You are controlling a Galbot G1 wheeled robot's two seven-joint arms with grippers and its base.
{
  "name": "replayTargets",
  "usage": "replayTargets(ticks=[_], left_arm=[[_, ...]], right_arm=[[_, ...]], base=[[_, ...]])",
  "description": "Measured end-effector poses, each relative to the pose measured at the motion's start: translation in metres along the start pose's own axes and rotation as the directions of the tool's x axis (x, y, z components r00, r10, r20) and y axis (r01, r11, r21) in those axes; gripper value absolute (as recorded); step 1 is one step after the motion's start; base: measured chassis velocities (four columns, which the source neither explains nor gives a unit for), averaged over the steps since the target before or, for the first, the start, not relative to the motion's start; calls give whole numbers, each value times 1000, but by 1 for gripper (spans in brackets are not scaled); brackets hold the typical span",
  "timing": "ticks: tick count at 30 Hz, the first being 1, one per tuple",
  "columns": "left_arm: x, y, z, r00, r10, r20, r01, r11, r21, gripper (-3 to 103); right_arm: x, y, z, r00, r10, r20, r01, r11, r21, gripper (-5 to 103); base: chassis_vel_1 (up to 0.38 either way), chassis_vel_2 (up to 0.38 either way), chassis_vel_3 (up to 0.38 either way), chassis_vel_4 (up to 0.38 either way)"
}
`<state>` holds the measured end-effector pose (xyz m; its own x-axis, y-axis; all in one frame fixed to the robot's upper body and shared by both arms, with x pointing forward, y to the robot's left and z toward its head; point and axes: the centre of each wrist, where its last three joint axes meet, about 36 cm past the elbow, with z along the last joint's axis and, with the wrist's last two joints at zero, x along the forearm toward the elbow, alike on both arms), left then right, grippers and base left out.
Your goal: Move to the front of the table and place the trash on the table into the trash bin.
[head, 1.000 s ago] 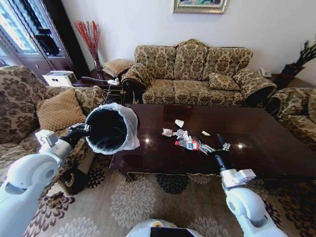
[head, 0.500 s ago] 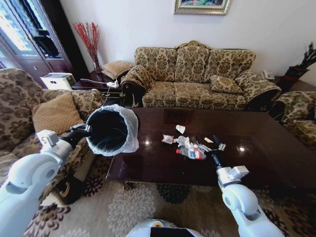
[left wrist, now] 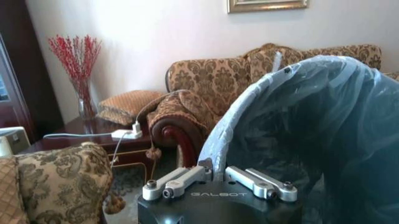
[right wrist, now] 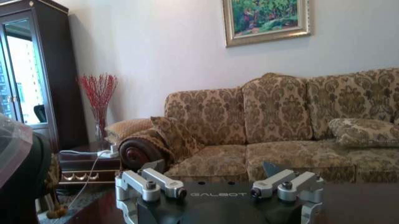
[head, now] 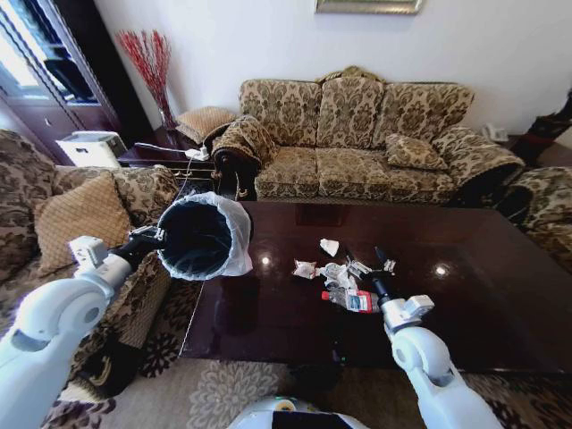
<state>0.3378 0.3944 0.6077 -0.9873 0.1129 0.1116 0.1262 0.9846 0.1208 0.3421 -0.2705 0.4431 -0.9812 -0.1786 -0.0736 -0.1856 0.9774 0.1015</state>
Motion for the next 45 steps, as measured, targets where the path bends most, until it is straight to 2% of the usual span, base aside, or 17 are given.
replayTargets(ticks=[45], left_arm=[[0, 0, 0, 1000, -1, 0, 1, 1000, 0, 0]], right_arm=[[0, 0, -1, 1000, 1, 4, -1, 1000, 2, 100]], base=[[1, 0, -1, 1]])
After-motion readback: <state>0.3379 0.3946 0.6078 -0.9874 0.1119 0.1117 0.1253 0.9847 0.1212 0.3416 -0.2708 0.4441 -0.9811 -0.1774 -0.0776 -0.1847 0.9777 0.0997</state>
